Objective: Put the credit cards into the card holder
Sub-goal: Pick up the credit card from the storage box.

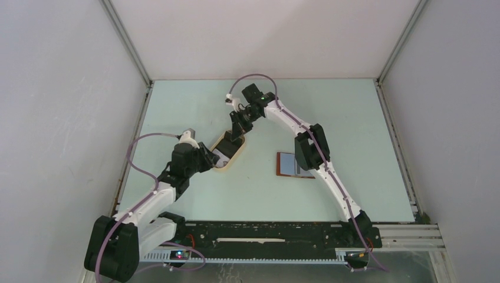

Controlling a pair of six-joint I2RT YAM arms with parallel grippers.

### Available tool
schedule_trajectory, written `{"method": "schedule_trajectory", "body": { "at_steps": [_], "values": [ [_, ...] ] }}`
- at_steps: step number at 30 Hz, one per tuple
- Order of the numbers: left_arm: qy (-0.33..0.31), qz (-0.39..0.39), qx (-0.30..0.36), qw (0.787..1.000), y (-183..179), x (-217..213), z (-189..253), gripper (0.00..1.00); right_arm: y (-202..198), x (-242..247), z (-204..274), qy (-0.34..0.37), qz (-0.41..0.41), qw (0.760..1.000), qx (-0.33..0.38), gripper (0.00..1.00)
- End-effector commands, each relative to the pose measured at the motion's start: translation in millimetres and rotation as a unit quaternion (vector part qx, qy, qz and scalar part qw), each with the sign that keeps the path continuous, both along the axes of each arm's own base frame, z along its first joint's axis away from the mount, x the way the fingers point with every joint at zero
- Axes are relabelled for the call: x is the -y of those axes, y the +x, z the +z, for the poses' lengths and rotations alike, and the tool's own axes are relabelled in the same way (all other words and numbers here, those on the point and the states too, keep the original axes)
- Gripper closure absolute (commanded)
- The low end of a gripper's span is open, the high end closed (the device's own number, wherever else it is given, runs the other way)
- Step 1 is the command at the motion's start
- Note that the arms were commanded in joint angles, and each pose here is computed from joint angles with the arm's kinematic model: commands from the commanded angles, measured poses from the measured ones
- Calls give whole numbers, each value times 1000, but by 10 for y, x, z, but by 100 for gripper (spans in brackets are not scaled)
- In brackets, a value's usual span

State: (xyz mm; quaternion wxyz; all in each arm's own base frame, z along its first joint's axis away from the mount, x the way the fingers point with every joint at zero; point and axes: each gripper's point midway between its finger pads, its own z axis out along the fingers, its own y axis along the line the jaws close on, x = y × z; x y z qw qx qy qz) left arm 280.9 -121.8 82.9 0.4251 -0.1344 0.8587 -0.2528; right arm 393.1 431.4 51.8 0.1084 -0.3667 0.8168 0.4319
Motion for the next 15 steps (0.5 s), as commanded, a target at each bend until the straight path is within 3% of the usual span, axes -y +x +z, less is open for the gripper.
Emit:
{"method": "schedule_trajectory", "body": {
  "at_steps": [1, 5, 15],
  "values": [
    [-6, -5, 22, 1000, 39, 9, 139, 65, 24, -35, 125, 15, -4, 1000, 2, 88],
    [-10, -10, 29, 999, 18, 21, 185, 65, 46, 45, 155, 4, -26, 1000, 1, 100],
    [-46, -37, 52, 997, -113, 128, 305, 65, -213, 354, 175, -30, -113, 993, 14, 100]
  ]
}}
